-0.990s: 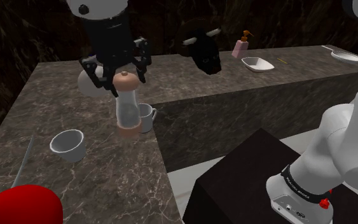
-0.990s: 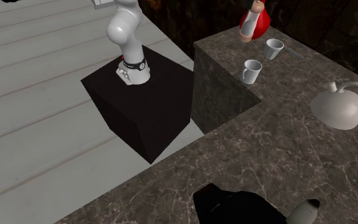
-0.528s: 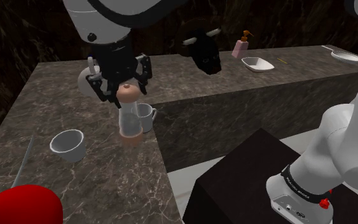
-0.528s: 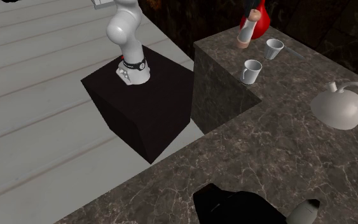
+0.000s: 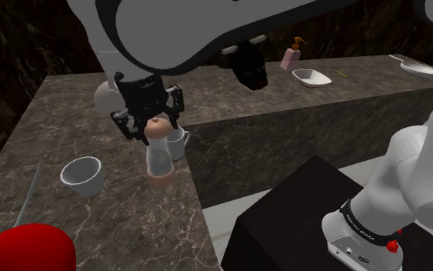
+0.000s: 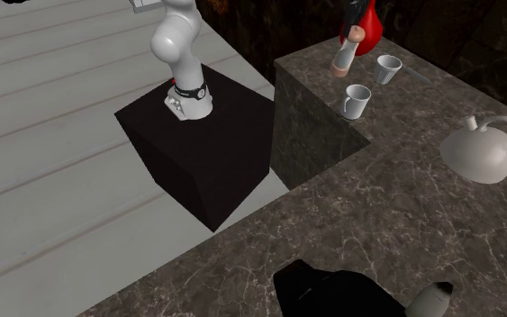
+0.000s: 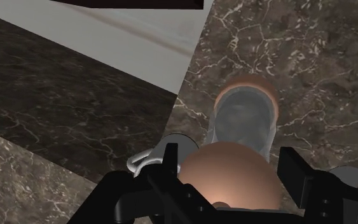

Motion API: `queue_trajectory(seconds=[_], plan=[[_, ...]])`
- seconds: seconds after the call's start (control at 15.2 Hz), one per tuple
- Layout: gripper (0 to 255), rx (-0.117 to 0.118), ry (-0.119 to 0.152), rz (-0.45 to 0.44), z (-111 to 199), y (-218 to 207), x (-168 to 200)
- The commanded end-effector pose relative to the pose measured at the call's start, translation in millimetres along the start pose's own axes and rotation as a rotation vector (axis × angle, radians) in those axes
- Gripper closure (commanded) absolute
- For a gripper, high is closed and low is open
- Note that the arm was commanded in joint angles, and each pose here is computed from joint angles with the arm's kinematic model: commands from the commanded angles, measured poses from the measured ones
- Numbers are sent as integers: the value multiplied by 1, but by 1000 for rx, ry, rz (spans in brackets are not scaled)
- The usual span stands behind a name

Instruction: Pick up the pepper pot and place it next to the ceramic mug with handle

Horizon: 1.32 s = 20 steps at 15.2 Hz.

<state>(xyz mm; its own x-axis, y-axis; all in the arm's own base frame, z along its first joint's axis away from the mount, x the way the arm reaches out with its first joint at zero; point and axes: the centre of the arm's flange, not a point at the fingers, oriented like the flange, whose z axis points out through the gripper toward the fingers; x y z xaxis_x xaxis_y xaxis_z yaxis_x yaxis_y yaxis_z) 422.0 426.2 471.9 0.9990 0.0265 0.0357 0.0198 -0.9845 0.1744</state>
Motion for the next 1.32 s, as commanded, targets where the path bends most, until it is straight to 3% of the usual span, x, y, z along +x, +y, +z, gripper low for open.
queue_trajectory(seconds=[0.0,0.73,1.19,1.25], plan=[[255,0,1,0,11,-1,0],[255,0,1,0,66,-11,-2],[255,0,1,0,66,-11,-2],[0,0,1,0,66,-11,-2]])
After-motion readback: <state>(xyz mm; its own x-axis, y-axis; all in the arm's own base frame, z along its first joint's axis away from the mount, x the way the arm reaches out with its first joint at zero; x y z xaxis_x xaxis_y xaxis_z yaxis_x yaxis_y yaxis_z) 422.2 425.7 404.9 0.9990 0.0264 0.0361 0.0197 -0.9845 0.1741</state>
